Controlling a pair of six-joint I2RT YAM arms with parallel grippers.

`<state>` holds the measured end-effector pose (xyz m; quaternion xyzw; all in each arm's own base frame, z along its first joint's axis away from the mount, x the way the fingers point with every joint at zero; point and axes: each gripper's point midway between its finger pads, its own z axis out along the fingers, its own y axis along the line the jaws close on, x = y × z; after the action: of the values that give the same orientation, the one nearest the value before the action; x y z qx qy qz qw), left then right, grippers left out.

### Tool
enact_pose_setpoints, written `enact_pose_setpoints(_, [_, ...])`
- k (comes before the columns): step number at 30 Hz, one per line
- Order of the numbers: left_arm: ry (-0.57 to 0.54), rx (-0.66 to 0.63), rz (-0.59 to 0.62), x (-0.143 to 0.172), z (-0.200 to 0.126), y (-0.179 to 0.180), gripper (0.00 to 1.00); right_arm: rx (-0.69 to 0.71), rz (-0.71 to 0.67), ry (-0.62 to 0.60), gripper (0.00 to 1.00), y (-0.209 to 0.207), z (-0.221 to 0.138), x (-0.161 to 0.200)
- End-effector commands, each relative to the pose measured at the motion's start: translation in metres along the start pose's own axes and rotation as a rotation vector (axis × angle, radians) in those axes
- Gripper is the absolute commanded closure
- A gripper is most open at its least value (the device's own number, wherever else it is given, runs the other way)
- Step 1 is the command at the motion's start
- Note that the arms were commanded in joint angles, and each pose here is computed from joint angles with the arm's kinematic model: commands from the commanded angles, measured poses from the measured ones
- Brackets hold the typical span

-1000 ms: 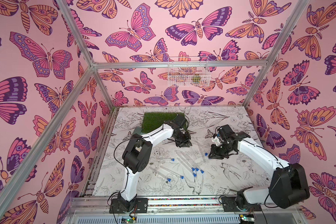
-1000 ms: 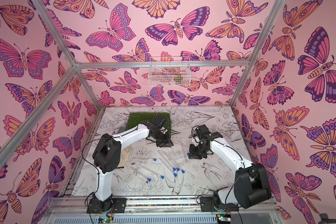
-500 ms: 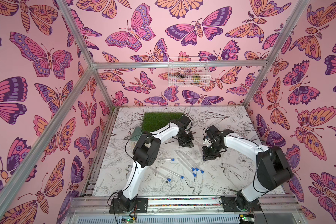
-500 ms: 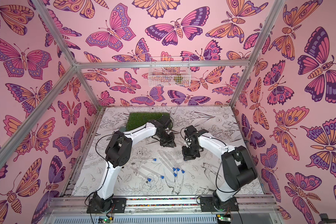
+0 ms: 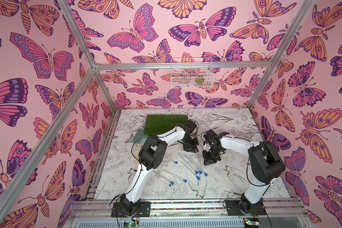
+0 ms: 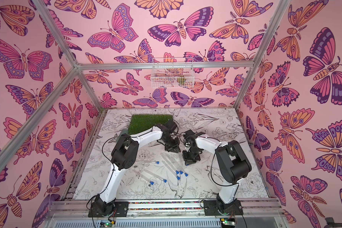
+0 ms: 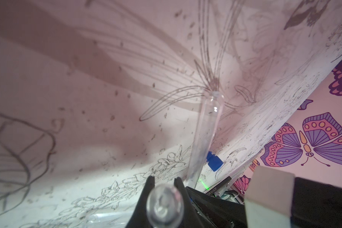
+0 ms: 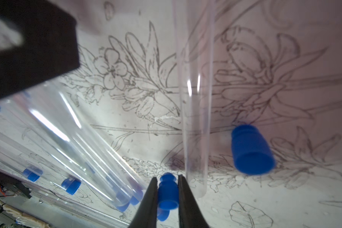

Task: Remove stoppers from test tubes
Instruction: Place the test tube at the center of the board.

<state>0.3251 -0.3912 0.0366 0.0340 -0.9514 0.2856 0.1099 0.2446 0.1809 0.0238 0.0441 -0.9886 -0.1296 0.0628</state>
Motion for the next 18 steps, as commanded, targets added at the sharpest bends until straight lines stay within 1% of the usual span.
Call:
enact_pose_setpoints(1, [0.028, -0.025, -0.005, 0.002, 0.009, 0.007, 1.0, 0.023, -0.023, -0.01, 0.76, 0.001, -0.001, -0.007])
enact_pose_setpoints(6, [0.033, -0.028, -0.005, 0.004, 0.012, 0.007, 1.0, 0.009, -0.019, -0.019, 0.67, 0.004, -0.001, -0.009])
enact_pose_setpoints(11, [0.039, -0.036, -0.007, 0.005, 0.016, 0.009, 1.0, -0.003, -0.019, -0.038, 0.64, 0.008, -0.009, -0.01])
enact_pose_setpoints(18, [0.038, -0.036, -0.008, 0.005, 0.02, 0.006, 1.0, -0.03, -0.018, -0.096, 0.62, 0.015, -0.034, -0.007])
